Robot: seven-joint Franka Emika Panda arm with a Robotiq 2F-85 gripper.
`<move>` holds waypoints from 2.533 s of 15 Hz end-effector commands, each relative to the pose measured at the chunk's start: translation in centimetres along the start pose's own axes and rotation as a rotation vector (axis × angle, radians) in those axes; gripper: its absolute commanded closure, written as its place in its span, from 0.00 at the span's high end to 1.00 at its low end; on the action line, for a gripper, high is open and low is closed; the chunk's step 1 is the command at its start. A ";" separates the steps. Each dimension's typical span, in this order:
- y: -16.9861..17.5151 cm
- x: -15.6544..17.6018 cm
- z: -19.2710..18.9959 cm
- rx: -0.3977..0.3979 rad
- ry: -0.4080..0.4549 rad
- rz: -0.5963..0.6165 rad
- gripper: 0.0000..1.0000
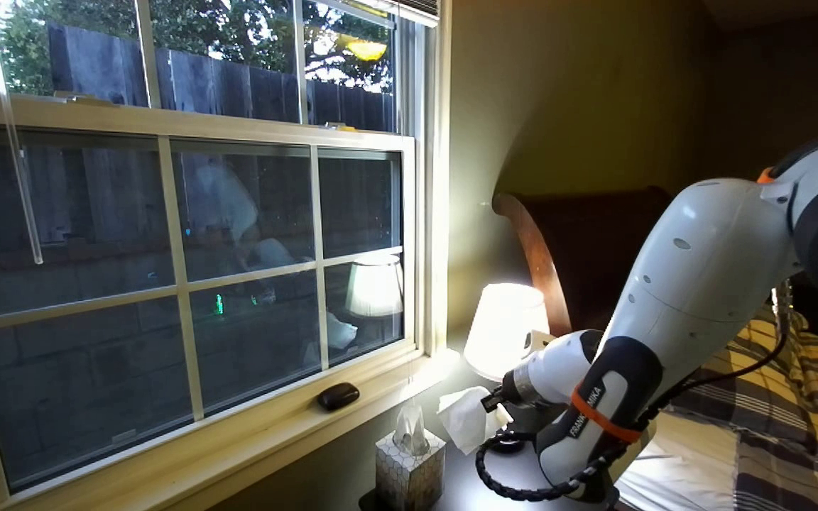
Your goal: Use the tissue wipe a section of the window
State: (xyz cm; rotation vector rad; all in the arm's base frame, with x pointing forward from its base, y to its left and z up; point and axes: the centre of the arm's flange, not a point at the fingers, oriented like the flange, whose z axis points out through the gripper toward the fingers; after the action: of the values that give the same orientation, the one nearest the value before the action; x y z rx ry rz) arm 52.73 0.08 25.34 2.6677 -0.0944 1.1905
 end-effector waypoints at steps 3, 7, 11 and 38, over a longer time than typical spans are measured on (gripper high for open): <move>-0.2 0.0 -0.7 0.015 0.000 0.010 0.01; -1.5 1.6 -0.3 0.004 0.128 -0.071 0.00; -3.0 8.5 0.3 0.009 0.334 -0.164 0.00; -6.2 23.6 8.3 0.020 1.004 -0.077 0.00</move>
State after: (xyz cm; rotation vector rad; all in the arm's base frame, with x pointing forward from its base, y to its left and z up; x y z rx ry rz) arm 72.93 4.73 37.34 1.7796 0.1880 2.2761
